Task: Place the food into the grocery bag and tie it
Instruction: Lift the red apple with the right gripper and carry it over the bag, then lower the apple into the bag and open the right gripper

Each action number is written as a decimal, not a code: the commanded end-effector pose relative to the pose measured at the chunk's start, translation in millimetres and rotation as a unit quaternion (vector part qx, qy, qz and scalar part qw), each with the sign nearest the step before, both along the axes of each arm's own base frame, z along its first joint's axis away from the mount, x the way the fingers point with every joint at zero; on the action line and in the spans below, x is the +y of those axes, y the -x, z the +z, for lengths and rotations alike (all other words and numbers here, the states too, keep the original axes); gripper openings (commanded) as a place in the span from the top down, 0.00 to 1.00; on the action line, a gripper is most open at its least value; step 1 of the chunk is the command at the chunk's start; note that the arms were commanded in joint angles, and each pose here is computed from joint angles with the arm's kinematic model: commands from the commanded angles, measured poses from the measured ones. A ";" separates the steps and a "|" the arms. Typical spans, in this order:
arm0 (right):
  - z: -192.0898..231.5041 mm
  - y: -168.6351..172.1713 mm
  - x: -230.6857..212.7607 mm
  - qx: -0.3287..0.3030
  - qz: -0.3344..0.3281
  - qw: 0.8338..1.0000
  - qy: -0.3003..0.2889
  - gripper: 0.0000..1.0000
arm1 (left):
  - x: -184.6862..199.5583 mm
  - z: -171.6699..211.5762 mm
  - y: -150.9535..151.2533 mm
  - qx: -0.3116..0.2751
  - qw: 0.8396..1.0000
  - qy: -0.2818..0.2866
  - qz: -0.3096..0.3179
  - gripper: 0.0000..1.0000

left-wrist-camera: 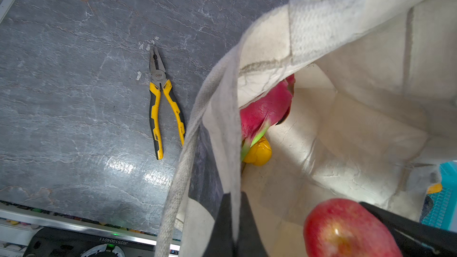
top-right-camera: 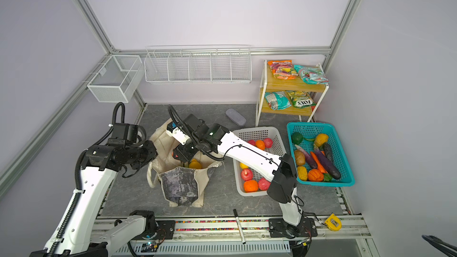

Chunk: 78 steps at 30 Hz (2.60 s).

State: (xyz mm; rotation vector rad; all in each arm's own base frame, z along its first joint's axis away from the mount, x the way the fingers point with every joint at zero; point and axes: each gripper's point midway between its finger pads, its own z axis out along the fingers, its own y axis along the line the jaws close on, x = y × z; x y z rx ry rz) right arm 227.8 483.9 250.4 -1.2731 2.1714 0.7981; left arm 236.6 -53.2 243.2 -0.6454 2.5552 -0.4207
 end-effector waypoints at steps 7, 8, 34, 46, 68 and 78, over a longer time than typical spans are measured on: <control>-28.6 -19.3 8.7 -0.034 0.009 0.998 0.043 0.46 | -3.2 3.3 2.5 -0.013 1.000 0.003 -0.011 1.00; -34.4 -20.8 8.8 -0.034 0.008 0.998 0.050 0.46 | -3.2 3.1 2.8 -0.013 1.000 0.003 -0.011 1.00; -150.8 -20.6 -1.7 -0.004 0.040 0.985 0.167 0.45 | -4.1 12.4 -2.2 -0.025 1.000 0.002 -0.016 1.00; -137.2 -22.4 0.9 -0.010 0.034 0.989 0.141 0.18 | -5.1 12.0 -1.5 -0.026 0.999 0.004 -0.017 1.00; 70.8 -50.7 3.0 -0.140 -0.029 0.988 -0.058 0.12 | -4.2 8.6 2.9 -0.028 0.999 0.004 -0.018 1.00; 170.4 -73.2 -64.3 -0.237 -0.133 0.955 -0.118 0.12 | -4.7 8.5 2.2 -0.028 0.999 0.005 -0.018 1.00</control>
